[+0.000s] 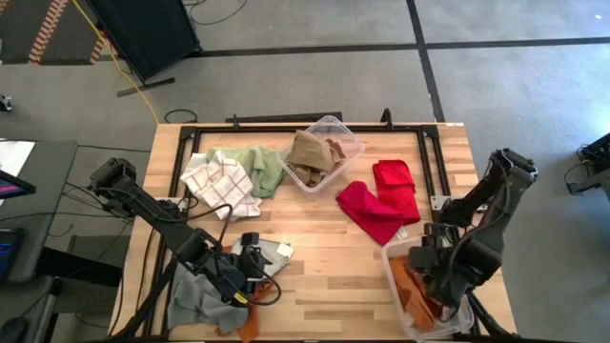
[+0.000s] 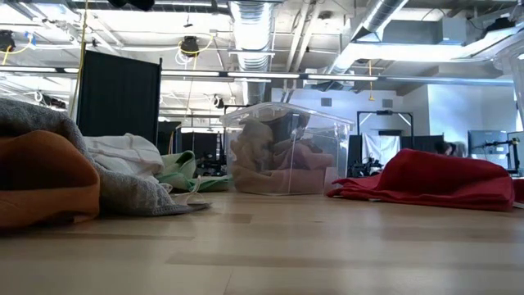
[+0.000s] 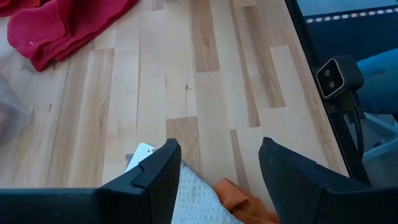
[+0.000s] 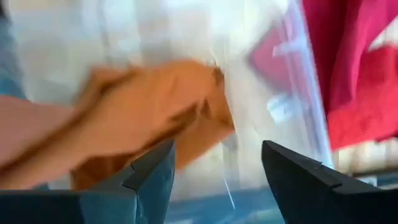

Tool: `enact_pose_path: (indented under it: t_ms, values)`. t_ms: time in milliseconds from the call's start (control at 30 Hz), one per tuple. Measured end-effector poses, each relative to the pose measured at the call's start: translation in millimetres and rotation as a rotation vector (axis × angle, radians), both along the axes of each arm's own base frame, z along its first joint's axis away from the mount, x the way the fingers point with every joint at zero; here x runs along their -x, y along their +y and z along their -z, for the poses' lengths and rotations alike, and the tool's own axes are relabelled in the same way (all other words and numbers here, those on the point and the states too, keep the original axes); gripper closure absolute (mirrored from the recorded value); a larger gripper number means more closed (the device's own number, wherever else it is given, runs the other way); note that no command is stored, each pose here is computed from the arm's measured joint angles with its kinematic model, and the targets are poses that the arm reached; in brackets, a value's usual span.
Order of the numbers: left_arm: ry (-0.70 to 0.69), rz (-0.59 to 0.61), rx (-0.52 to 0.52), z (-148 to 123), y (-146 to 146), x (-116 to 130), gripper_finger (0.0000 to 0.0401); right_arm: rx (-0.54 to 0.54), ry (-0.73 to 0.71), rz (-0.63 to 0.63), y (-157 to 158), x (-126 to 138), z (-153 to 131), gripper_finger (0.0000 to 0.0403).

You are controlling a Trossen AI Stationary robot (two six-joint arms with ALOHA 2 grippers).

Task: Sort towels by color in basket
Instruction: Put the light gray towel into the top transparent bin

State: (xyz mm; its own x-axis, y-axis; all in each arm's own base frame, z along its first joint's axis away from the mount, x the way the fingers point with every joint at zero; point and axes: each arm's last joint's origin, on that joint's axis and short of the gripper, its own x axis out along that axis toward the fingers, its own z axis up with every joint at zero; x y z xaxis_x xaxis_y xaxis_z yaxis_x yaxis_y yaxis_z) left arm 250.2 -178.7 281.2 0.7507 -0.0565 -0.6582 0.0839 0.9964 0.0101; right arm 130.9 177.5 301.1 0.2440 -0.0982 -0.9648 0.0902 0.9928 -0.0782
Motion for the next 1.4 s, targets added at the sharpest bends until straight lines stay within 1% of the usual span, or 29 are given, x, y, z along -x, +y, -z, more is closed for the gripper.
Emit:
enact_pose_path:
  t_ms: [133,233,400,500,633,767,867,933,1067,1200,1300,1400]
  values:
    - [0.022,0.013,0.001,1,0,1,0.0193,-0.017,-0.084,0.005,1,-4,-16,0.0134]
    - [0.067,0.017,0.006,4,1,4,0.0193,-0.016,-0.170,-0.003,3,-7,-24,0.0134]
    - [0.180,-0.007,0.011,11,4,12,0.0193,-0.051,-0.352,-0.080,15,-20,-30,0.0134]
    - [0.223,-0.020,0.022,13,2,18,0.0193,-0.083,-0.442,-0.122,20,-32,-34,0.0134]
    - [0.258,-0.021,0.042,15,-5,26,0.0193,-0.084,-0.513,-0.186,28,-49,-34,0.0134]
    - [0.276,-0.031,0.065,19,-12,35,0.0193,-0.044,-0.532,-0.250,36,-66,-25,0.0134]
    - [0.313,-0.046,0.068,31,-14,43,0.0193,-0.009,-0.536,-0.291,43,-80,-15,0.0134]
    - [0.342,-0.058,0.093,42,-15,48,0.0193,0.016,-0.542,-0.320,47,-91,-7,0.0134]
    - [0.389,-0.107,0.110,59,-12,54,0.0193,0.055,-0.570,-0.376,57,-116,9,0.0134]
    - [0.387,-0.126,0.116,70,-10,56,0.0193,0.096,-0.588,-0.409,60,-141,27,0.0134]
    - [0.353,-0.098,0.130,75,-10,53,0.0193,0.104,-0.588,-0.430,57,-160,39,0.0134]
    - [0.326,-0.075,0.112,80,-6,50,0.0196,0.115,-0.598,-0.427,51,-180,52,0.0134]
